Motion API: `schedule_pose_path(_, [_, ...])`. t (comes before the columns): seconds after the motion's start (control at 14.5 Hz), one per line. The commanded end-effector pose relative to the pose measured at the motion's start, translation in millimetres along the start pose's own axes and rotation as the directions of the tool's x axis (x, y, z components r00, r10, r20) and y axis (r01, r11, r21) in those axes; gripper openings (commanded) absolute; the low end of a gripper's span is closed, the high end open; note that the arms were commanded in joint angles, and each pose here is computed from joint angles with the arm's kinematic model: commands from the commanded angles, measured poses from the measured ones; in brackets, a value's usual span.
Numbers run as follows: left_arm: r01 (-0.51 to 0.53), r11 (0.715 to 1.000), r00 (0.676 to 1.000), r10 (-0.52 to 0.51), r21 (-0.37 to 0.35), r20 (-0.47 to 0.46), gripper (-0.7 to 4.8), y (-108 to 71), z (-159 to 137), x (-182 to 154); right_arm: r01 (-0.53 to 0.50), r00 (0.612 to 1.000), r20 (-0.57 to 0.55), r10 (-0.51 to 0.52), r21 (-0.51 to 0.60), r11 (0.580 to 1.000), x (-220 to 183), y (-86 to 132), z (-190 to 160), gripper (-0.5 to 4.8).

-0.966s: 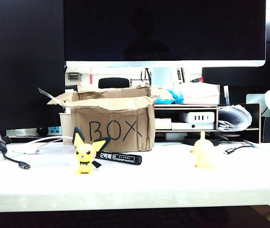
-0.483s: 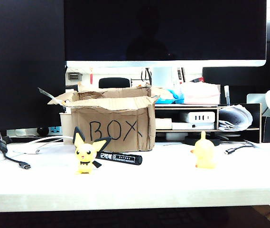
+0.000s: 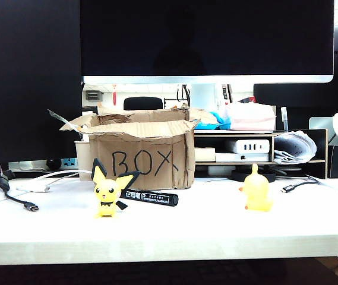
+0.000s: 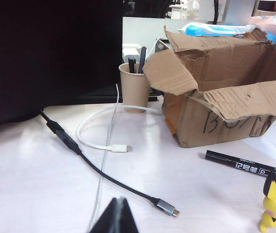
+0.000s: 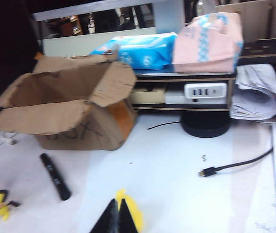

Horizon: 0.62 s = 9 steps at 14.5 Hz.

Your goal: Put the doll that is least similar in color compared to the others into the paper box.

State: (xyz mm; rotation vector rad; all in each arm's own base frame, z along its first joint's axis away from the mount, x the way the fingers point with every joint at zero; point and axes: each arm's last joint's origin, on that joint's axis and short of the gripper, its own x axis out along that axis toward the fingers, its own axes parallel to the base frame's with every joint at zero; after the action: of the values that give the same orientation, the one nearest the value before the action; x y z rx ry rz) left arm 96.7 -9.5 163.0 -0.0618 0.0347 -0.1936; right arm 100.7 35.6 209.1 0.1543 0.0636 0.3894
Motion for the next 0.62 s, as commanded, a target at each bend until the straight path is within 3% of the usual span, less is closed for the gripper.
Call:
schedule_pose_path(0.07, [0.001,1.0,1.0,-0.001,0.003,0.015,-0.05,-0.1,1.9,-0.1,0.066,0.997,0.051,-0.065,-0.005,0.998,-3.0,-9.3,-7.4,0.04])
schedule_pose_path(0.35, [0.0,1.0,1.0,0.0,0.003,0.015,-0.05,-0.1,1.8,-0.1,0.2,0.975,0.1,-0.199,-0.004,0.98,-15.4,-21.3,-8.5,0.04])
schedule_pose_path(0.62, [0.0,1.0,1.0,-0.001,0.003,0.015,-0.05,-0.1,1.8,-0.1,0.251,0.967,0.082,-0.243,-0.106,0.962,-18.5,-23.7,-16.7,0.04])
